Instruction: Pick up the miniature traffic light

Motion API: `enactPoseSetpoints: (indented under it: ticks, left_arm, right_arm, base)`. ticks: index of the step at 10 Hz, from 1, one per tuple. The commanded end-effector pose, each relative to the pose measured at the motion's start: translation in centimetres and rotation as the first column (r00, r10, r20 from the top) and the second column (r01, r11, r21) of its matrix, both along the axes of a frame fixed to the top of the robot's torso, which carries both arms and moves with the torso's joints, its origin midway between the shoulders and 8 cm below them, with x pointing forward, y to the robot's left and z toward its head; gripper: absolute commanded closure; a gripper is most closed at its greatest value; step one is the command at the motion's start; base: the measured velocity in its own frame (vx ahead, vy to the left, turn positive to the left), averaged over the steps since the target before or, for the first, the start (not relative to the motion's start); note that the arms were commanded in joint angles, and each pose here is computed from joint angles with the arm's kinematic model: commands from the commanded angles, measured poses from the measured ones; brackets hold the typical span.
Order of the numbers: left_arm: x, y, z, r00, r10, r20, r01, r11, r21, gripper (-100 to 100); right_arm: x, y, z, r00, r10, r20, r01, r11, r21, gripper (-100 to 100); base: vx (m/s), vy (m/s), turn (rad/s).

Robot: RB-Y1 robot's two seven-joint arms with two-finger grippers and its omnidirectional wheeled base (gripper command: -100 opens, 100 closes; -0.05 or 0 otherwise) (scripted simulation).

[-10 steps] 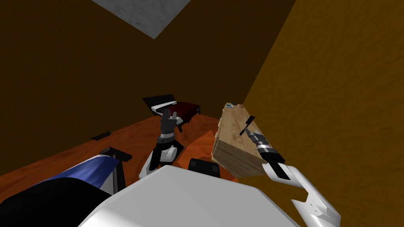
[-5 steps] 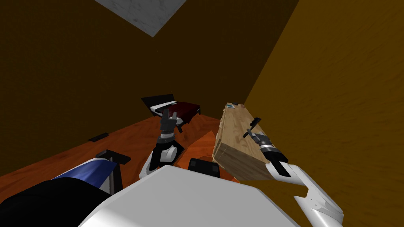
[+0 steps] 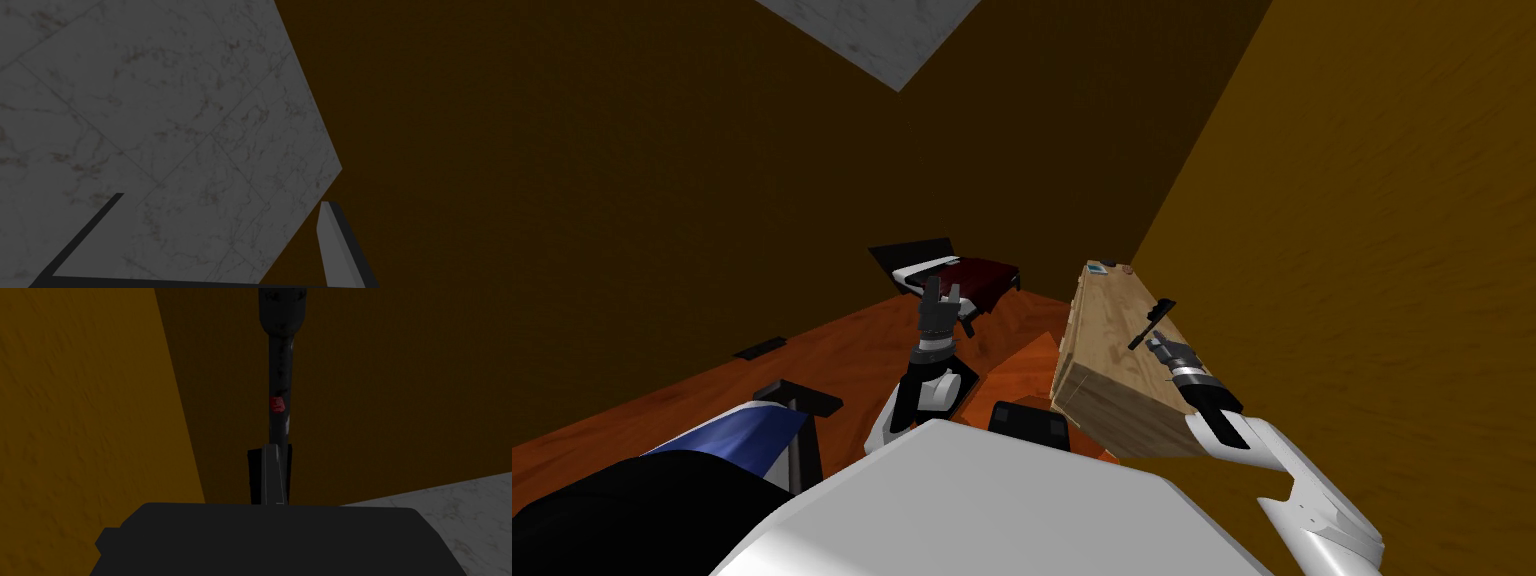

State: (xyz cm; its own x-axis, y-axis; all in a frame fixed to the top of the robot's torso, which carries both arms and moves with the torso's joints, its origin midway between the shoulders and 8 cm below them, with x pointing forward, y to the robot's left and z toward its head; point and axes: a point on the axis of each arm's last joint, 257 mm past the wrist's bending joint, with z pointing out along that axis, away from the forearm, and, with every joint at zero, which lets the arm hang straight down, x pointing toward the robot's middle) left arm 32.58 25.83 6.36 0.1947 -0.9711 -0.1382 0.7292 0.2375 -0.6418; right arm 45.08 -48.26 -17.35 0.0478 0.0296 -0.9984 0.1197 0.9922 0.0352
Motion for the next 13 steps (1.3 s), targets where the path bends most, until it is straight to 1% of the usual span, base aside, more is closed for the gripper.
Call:
enactPoseSetpoints:
  ticks: [1, 3, 4, 5, 9, 13]
  left_arm:
    - [0.0, 0.0, 0.0, 1.0, 0.0, 0.0, 0.0, 1.0, 0.0, 0]
    - [0.0, 0.0, 0.0, 1.0, 0.0, 0.0, 0.0, 1.0, 0.0, 0]
    - [0.0, 0.0, 0.0, 1.0, 0.0, 0.0, 0.0, 1.0, 0.0, 0]
    - [0.0, 0.0, 0.0, 1.0, 0.0, 0.0, 0.0, 1.0, 0.0, 0]
    - [0.0, 0.0, 0.0, 1.0, 0.0, 0.0, 0.0, 1.0, 0.0, 0]
    - [0.0, 0.0, 0.0, 1.0, 0.0, 0.0, 0.0, 1.0, 0.0, 0]
  right_arm:
    - [0.0, 0.0, 0.0, 1.0, 0.0, 0.0, 0.0, 1.0, 0.0, 100]
    - [0.0, 0.0, 0.0, 1.0, 0.0, 0.0, 0.0, 1.0, 0.0, 100]
    - [0.0, 0.0, 0.0, 1.0, 0.0, 0.0, 0.0, 1.0, 0.0, 0]
    - [-0.3, -1.5, -0.4, 0.999, -0.032, -0.024, 0.032, 0.999, -0.005, -100]
    - [-1.1, -4.4, -1.2, 0.993, -0.097, -0.068, 0.096, 0.995, -0.017, -100]
    - [-2.3, -7.9, -1.9, 0.978, -0.176, -0.116, 0.173, 0.984, -0.036, -100]
  base:
    - [0.0, 0.0, 0.0]
    - [0.0, 0.0, 0.0]
    - [0.0, 0.0, 0.0]
    - [0.027, 0.047, -0.07]
    - [0.038, 0.106, -0.013]
    - [0.04, 0.103, -0.039]
